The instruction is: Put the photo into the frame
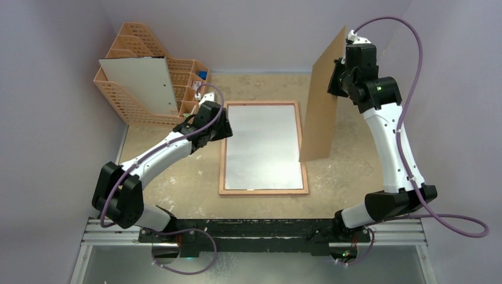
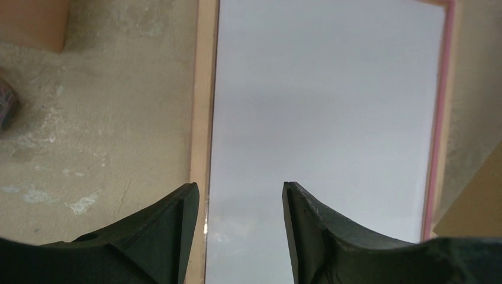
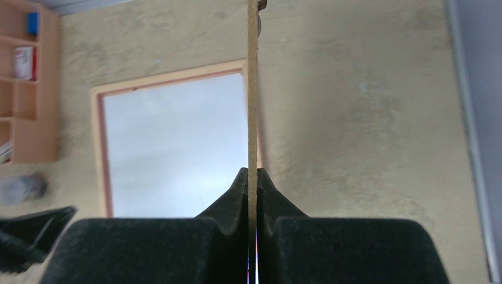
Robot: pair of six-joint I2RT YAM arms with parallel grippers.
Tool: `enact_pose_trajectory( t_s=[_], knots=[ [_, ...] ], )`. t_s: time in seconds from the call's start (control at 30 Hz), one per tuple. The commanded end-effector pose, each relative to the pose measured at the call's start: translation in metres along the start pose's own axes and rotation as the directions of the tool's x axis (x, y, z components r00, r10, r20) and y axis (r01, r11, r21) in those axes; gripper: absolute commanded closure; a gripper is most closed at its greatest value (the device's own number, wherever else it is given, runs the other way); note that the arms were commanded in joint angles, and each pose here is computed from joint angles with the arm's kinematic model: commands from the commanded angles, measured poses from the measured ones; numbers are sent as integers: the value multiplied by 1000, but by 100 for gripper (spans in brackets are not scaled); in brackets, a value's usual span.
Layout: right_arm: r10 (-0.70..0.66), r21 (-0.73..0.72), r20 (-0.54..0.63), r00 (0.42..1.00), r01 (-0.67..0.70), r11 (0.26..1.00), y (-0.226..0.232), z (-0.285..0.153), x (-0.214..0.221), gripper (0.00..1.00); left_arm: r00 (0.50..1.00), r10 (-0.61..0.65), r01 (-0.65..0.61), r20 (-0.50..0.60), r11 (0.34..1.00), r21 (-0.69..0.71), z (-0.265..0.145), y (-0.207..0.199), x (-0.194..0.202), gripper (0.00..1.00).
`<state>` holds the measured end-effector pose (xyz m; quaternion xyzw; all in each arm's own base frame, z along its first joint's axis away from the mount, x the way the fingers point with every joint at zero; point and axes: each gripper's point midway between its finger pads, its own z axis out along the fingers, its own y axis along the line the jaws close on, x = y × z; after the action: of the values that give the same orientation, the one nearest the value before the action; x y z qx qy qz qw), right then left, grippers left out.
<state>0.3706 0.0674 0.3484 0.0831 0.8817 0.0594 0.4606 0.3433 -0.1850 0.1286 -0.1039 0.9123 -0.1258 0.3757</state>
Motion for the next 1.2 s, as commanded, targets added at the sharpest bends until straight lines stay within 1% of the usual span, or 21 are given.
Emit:
enact_pose_trajectory(
  t_s=[0.0,0.17,0.27,0.4,0.53,0.6,0.63,0.67,0.7,0.73,0.77,0.8,0.83,0.87,0.97,1.03,1.13,1.17],
  knots=[
    [-16,188,163,987,-15,982,-33,-23,-43,100,996,13,-22,91,995,98,-24,-27,-42,44],
    [-23,294,165,986,-27,955,-51,-21,-41,100,995,11,-26,100,989,146,-32,-38,-50,43],
    [-44,366,144,989,-12,931,-58,-17,-33,100,991,1,-29,136,978,206,-40,-47,-57,43],
    [-88,419,107,990,35,908,-51,-9,-21,100,982,-23,-26,185,967,255,-51,-53,-66,43],
    [-129,430,46,991,97,897,-38,7,-4,100,980,-37,-25,194,951,307,-60,-62,-70,43],
    [-141,412,9,990,124,903,-29,17,6,100,981,-45,-25,191,936,350,-65,-68,-68,41],
    [-148,399,-9,989,139,906,-25,23,12,100,981,-47,-27,186,925,380,-66,-72,-65,37],
    [-156,384,-28,987,154,910,-19,29,18,100,981,-58,-22,183,914,404,-69,-75,-63,31],
    [-162,374,-46,986,167,912,-15,34,24,100,983,-64,-17,170,898,439,-71,-79,-58,26],
    [-166,362,-60,984,176,915,-10,39,28,100,984,-71,-14,161,882,471,-73,-83,-54,23],
    [-168,350,-71,983,182,919,-5,45,33,100,985,-74,-14,154,862,507,-75,-87,-50,22],
    [-167,342,-76,983,183,922,0,51,36,100,987,-65,-29,144,822,569,-81,-96,-44,21],
    [-168,330,-78,983,184,926,7,57,40,100,989,-59,-38,134,781,624,-86,-105,-39,21],
    [-170,313,-81,982,188,931,14,63,43,100,991,-62,-29,116,753,657,-88,-109,-33,21],
    [-179,285,-96,979,199,938,33,82,54,100,996,-77,18,50,698,716,-88,-120,-18,22],
    [-184,280,-116,976,210,937,44,96,64,100,996,-90,47,18,673,738,-87,-128,-12,23],
    [-191,271,-143,971,224,936,55,115,79,100,996,-85,43,13,619,784,-95,-152,-4,23],
    [-191,269,-148,970,226,936,58,121,83,100,996,-81,30,23,590,807,-100,-164,-1,23]
  ],
)
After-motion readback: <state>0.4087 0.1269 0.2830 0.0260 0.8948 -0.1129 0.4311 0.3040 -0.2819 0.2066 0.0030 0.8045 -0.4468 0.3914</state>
